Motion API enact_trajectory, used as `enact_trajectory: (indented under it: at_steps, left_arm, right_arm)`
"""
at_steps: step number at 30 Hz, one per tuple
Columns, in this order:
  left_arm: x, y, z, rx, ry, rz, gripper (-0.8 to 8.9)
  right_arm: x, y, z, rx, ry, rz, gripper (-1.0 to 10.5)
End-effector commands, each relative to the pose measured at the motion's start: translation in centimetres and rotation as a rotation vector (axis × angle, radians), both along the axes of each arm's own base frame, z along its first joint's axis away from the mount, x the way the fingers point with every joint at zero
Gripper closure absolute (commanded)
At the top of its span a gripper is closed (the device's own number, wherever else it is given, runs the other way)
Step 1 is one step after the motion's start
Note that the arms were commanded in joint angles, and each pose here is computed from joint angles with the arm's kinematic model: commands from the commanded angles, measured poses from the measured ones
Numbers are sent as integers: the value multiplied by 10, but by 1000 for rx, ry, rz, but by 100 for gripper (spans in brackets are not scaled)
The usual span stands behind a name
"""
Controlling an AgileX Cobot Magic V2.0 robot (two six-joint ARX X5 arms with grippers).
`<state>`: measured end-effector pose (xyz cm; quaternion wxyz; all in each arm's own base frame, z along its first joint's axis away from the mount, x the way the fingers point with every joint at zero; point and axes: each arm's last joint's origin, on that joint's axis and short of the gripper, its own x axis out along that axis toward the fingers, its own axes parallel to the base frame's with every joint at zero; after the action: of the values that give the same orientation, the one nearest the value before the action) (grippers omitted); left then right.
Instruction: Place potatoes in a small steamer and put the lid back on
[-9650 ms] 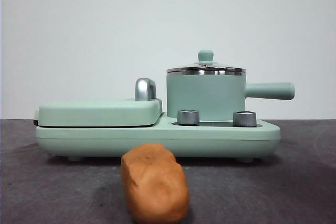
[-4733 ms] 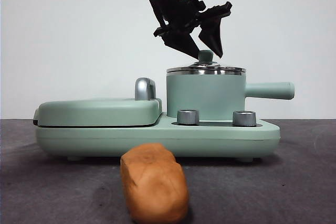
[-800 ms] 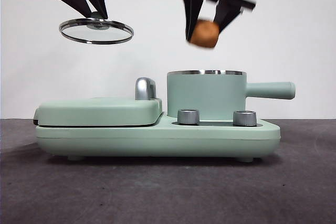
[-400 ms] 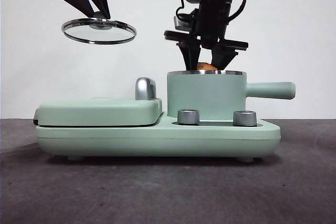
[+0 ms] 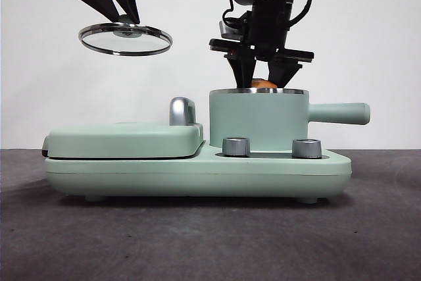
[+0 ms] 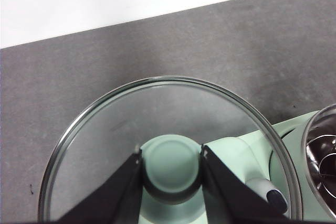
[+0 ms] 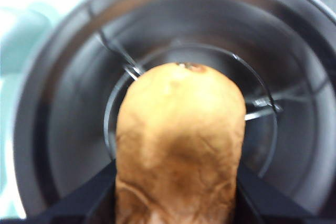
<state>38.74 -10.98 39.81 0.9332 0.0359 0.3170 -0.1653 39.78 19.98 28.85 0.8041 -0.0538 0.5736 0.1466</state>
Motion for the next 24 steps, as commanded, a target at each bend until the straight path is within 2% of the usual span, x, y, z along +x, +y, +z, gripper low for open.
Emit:
enact_trajectory:
  at_steps: [1, 16, 19, 24]
  left_arm:
    - [4, -3, 6, -13, -41, -5, 809]
    - [4, -3, 6, -13, -40, -5, 808]
    - [4, -4, 6, -13, -40, -6, 809]
    - [4, -6, 6, -14, -39, -11, 808]
  right_arm:
    - [3, 3, -3, -12, 6, 12, 880]
    - [6, 2, -11, -16, 32, 11, 878]
    - [6, 2, -12, -17, 35, 10, 800]
    - [6, 2, -12, -18, 34, 10, 592]
